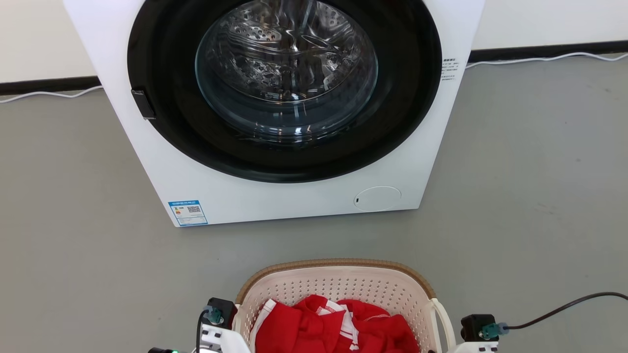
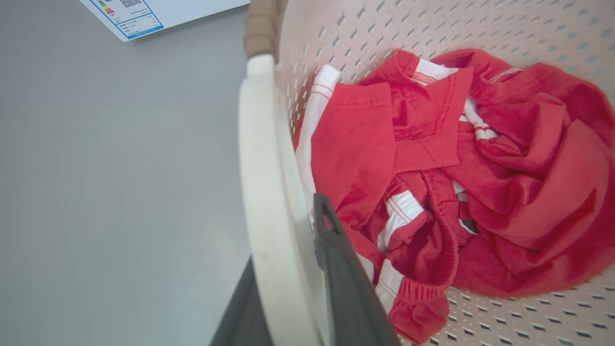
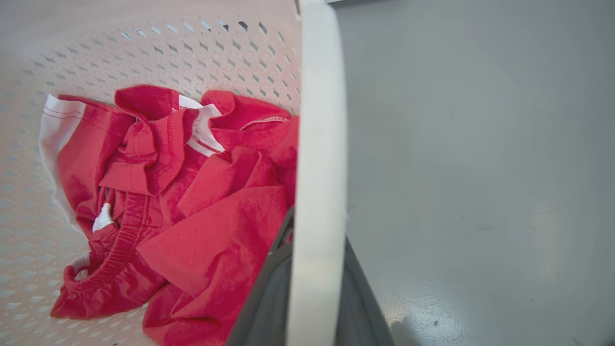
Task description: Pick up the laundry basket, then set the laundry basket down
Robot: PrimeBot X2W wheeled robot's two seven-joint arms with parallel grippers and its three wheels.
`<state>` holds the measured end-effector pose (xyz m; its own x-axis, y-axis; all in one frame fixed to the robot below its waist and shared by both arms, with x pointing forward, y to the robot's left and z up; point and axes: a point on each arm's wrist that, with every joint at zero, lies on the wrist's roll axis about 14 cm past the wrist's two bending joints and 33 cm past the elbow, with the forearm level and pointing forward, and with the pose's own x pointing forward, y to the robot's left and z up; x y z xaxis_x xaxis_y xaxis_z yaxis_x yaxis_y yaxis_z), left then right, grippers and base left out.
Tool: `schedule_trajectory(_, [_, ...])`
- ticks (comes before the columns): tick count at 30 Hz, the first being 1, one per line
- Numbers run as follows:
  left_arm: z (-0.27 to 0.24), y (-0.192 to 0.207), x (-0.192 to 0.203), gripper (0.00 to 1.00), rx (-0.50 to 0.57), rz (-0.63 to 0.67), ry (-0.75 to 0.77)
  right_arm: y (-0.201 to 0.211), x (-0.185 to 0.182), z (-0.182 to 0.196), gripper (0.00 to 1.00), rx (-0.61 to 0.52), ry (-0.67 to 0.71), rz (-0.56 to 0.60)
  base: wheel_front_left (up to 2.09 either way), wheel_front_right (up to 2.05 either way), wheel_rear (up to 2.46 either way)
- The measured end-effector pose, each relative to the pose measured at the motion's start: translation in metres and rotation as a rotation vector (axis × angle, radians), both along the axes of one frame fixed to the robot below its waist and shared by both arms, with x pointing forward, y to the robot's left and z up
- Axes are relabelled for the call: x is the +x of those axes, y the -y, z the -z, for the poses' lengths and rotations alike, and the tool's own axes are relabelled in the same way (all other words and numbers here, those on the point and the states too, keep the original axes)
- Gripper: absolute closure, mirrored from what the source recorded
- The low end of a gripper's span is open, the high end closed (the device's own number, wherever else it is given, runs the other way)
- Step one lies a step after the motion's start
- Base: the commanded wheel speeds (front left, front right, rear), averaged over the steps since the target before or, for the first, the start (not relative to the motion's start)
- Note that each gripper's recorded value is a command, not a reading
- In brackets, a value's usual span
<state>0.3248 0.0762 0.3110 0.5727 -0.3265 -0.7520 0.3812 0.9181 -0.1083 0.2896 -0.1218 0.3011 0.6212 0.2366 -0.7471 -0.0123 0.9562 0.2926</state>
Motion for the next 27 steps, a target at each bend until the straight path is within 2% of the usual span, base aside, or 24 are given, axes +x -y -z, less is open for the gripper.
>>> schedule_trajectory(27, [0.0025,0.0015,-0.0073,1.0,0.002,0.0,-0.025,0.0036,-0.0026,0.0022,1.0,-0.012,-0.015,0.0,0.0,0.0,0.0])
